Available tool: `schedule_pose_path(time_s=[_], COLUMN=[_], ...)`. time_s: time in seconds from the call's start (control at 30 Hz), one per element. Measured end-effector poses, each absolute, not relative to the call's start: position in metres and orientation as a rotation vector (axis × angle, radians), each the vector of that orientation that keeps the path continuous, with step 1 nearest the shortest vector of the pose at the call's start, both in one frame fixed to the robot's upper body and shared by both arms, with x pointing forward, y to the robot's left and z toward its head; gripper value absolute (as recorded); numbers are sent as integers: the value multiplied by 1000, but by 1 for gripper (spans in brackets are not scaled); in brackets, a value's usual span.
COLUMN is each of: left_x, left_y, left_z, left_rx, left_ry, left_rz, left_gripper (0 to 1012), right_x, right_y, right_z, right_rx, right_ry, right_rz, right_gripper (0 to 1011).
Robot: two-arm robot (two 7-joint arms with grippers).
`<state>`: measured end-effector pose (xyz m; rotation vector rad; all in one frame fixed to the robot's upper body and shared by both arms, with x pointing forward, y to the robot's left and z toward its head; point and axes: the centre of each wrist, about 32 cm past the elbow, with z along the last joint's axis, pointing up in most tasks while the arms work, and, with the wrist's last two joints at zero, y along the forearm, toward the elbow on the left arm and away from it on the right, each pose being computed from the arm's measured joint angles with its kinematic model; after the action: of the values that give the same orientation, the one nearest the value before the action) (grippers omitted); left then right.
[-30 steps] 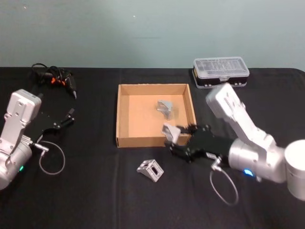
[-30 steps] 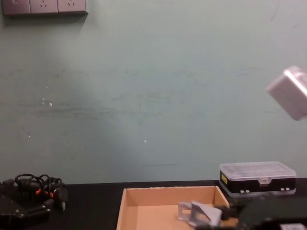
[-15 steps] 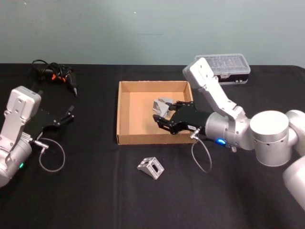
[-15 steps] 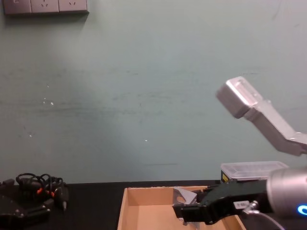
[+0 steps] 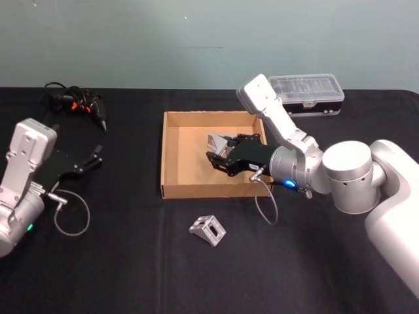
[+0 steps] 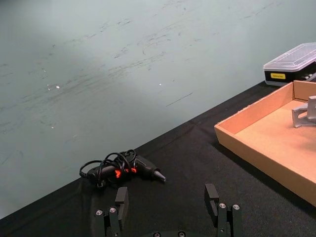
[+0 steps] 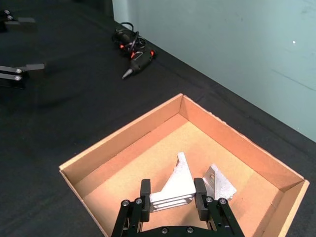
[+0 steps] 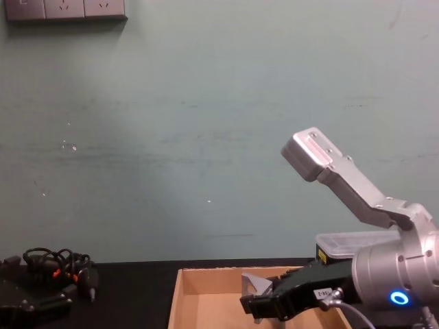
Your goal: Use one hand to pick up the angle iron from the table and place it into the box.
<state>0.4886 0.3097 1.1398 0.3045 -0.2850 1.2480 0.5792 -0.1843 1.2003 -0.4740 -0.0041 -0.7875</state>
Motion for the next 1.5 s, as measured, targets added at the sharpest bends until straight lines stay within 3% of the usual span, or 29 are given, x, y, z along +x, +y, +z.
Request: schedule_pose_path(time_s=[1.03, 1.5], left_x=[489, 489], left_y=[310, 310], left_z=[1140, 1140], left_rx=[304, 304], left_ry=[-285, -285], left_rz=[1248, 1248], left_gripper=[1011, 1011], right_x=[600, 599], right_y=[-175, -175], right_z=[1190, 1190], right_rx=[-501, -501], right_ry=[20, 19], right_rz=[-756, -759], right_gripper=[534, 926])
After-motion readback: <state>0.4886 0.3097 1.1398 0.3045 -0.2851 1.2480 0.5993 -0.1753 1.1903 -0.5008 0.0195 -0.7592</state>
